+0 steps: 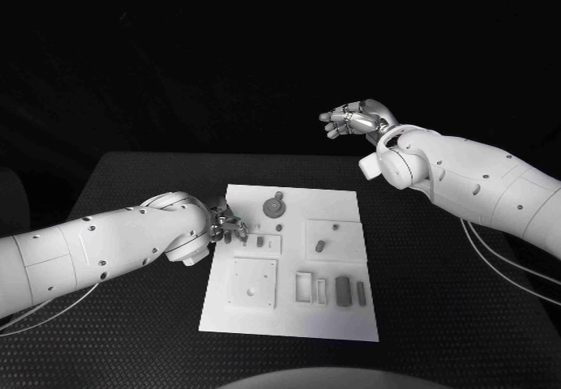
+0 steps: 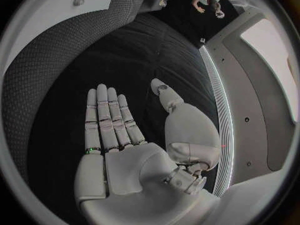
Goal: Assemble the parts on the task board
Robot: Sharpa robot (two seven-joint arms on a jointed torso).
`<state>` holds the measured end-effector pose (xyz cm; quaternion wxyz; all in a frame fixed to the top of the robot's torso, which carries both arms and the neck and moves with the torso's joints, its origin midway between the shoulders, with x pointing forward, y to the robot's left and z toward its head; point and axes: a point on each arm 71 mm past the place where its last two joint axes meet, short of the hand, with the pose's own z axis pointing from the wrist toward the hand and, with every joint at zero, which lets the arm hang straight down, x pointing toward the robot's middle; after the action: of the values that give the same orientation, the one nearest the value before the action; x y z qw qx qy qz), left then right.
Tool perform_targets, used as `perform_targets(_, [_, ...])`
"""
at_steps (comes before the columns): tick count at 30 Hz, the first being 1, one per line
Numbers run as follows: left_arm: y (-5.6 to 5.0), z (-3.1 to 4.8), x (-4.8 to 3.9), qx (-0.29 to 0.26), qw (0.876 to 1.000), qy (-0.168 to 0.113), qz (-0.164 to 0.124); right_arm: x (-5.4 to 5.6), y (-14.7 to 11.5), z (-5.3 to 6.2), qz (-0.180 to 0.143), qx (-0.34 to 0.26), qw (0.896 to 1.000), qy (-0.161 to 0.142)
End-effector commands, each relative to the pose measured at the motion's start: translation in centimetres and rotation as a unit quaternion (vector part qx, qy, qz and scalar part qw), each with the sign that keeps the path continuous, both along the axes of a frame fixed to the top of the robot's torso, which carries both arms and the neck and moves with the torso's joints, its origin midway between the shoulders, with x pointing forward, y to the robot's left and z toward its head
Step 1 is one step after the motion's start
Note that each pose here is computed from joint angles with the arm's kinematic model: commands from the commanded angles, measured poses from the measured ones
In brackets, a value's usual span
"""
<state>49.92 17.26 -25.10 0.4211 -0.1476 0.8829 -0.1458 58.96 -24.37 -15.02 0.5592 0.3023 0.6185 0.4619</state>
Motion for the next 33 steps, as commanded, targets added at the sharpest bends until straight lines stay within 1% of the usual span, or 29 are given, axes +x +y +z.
perform_targets(1, [-0.07, -0.43, -0.41, 0.012, 1.0, 0.013, -0.011, -0.03, 0.2, 0.03, 0.008, 0.002, 1.0, 0.0])
perform_targets(7, [-0.03, -0.53, -0.63, 0.009, 1.0, 0.017, -0.011, -0.03, 0.17, 0.02, 0.008, 0.001, 1.0, 0.0])
perform_targets(16, [-0.02, -0.62, -0.73, 0.01, 1.0, 0.02, -0.012, -0.02, 0.16, 0.02, 0.008, 0.001, 1.0, 0.0])
perform_targets(21, [-0.03, -0.74, -0.85, 0.014, 0.999, 0.028, -0.016, -0.02, 0.14, 0.01, 0.008, 0.001, 1.0, 0.0])
perform_targets(33, [0.02, -0.86, -0.98, 0.022, 0.999, 0.036, -0.019, -0.02, 0.13, 0.01, 0.008, 0.001, 1.0, 0.0])
